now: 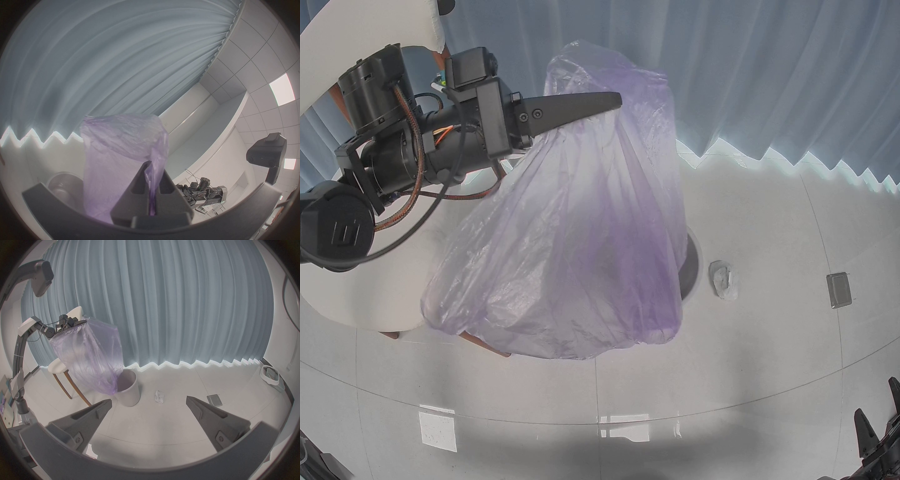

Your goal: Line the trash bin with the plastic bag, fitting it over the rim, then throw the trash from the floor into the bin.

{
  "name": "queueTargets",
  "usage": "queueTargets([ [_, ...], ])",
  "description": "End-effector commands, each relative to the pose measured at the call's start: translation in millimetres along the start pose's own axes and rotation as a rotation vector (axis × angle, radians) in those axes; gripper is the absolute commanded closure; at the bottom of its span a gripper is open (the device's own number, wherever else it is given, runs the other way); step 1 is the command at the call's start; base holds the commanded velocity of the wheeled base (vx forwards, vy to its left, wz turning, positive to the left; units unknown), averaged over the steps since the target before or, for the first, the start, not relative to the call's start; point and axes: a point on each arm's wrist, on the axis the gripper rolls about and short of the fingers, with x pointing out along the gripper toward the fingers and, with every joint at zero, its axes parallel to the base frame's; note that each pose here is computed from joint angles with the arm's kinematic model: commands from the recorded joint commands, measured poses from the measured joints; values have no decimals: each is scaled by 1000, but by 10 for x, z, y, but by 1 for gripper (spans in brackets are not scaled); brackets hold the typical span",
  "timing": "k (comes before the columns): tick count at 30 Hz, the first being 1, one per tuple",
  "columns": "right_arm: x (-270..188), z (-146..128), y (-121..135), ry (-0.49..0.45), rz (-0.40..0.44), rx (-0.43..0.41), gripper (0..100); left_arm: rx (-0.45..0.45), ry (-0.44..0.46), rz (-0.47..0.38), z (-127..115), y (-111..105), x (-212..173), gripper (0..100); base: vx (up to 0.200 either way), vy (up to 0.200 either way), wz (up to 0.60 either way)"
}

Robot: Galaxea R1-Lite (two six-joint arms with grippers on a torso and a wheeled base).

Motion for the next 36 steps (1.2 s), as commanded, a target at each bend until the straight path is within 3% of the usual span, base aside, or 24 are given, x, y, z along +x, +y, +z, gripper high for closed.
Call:
queueTargets([
  [1,0,-52,0,0,0,0,0,13,-10,-4,49,-69,-30,100,200,0,0],
  [10,0,-52,0,0,0,2,0,11,-3,-38,33,-226,-13,100,200,0,0],
  [13,0,-52,-1,0,-1,3,0,-14,22,-83,-95,-353,51,100,67,0,0],
  [15,0,-52,-1,0,-1,3,0,-54,68,-137,-311,-564,97,100,0,0,0],
  [17,0,-52,-1,0,-1,3,0,-62,85,-140,-413,-643,68,100,0,0,0],
  [29,0,-52,-1,0,-1,5,0,103,68,-68,-471,-537,90,100,0,0,0],
  [36,0,-52,-1,0,-1,5,0,101,65,-36,-507,-500,153,100,0,0,0],
])
